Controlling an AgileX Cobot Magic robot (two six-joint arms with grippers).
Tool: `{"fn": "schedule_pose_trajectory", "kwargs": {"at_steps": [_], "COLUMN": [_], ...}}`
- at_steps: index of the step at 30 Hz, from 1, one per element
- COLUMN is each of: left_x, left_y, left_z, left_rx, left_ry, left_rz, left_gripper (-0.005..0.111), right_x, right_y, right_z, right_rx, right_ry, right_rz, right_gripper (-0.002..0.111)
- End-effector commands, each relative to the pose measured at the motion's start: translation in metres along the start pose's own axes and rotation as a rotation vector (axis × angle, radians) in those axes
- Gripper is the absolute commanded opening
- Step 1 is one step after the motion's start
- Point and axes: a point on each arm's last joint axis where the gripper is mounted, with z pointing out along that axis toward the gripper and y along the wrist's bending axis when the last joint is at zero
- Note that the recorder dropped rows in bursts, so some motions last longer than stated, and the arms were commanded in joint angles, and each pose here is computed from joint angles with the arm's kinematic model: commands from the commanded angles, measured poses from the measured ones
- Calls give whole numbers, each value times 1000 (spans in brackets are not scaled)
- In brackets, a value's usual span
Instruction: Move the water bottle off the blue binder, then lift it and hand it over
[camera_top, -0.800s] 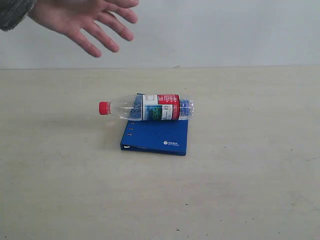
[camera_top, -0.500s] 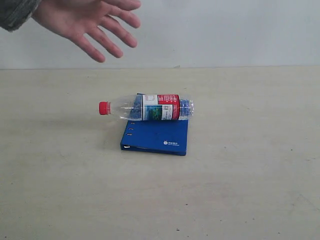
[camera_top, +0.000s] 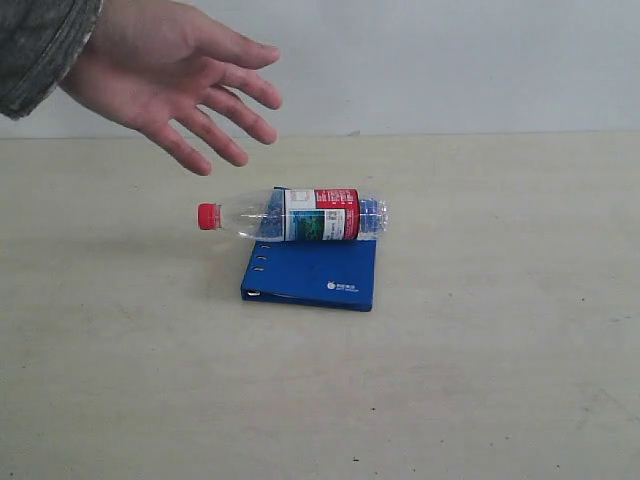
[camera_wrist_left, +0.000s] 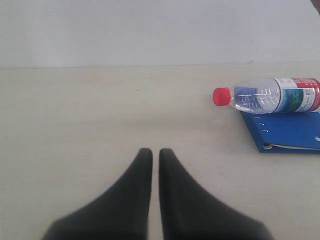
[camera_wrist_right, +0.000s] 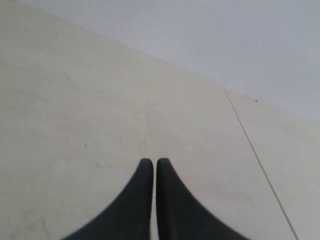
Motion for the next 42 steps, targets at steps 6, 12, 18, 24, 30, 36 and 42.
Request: {"fn": "schedule_pose_trajectory", "kwargs": {"at_steps": [6, 12, 18, 24, 30, 36, 42], "left_x": [0, 0, 0, 0, 0, 0, 0], "left_y": [0, 0, 0, 0, 0, 0, 0], "left_z": [0, 0, 0, 0, 0, 0, 0], "left_rx": [5, 5, 5, 5, 5, 5, 5], "left_ry": [-13, -13, -13, -13, -13, -13, -13], "left_rz": [-11, -11, -11, -11, -11, -11, -11], "left_gripper": [4, 4, 4, 4, 4, 4, 4], "right_x": [-33, -23, -29, -43, -65, -124, -176], "right_y": [-3, 29, 64, 78, 70, 59, 132], "right_z": [12, 23, 31, 46, 75, 135, 195], "right_rx": [-129, -344, -862, -1340, -1370, -1362, -1353], "right_ry": [-44, 555, 815, 517, 221, 3, -16], "right_rz": [1261, 1062, 951, 693, 413, 292, -401], "right_gripper": [0, 0, 0, 2, 22, 56, 57]}}
